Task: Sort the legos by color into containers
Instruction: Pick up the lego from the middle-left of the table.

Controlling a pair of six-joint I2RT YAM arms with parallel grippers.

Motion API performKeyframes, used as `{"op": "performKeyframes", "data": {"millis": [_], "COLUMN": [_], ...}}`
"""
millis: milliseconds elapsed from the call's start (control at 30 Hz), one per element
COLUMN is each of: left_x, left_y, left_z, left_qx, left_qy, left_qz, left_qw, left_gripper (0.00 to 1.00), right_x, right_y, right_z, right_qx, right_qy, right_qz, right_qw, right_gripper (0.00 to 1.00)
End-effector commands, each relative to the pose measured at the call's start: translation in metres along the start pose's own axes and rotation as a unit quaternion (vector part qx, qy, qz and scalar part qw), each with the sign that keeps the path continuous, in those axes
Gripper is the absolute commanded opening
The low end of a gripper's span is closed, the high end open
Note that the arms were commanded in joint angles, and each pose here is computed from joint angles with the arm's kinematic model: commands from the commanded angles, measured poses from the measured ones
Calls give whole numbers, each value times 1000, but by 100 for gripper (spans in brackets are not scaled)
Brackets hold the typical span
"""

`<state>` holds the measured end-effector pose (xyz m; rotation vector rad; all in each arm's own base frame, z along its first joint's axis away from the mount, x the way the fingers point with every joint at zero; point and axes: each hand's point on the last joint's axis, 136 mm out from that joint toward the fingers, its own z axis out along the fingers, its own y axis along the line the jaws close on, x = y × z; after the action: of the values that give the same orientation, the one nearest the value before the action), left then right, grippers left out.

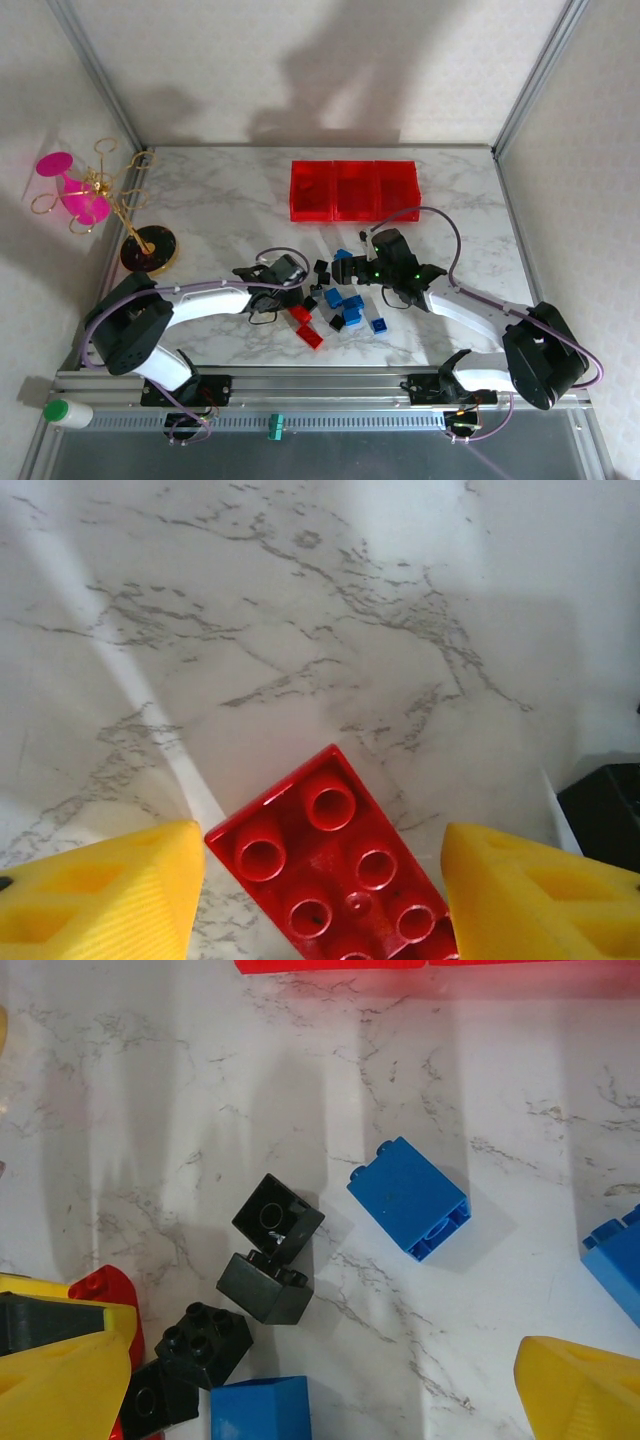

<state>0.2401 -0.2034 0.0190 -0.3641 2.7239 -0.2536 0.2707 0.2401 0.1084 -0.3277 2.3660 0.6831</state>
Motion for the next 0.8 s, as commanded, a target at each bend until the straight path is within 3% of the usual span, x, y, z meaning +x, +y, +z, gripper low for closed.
{"op": "performKeyframes", "data": {"millis": [0, 433, 767], "left_x": [-2, -6, -36], "left_y": [-2, -2, -13], "left_z": [8, 10, -20], "left_qx": [-6, -16, -8], "left_qy": [-11, -23, -71], "left_qz": [-14, -10, 7], "left_qw": [1000, 1000, 997], "left_gripper": [59, 36, 24], "right_x": [1, -4, -11], "right_y": [-1, 1, 5], "right_z": [2, 3, 3], "right_qx": [7, 6, -7], "right_qy": [-4, -8, -14], "right_qz": [-7, -10, 17], "right_qw": [1000, 1000, 1000], "right_gripper": [99, 99, 99]}}
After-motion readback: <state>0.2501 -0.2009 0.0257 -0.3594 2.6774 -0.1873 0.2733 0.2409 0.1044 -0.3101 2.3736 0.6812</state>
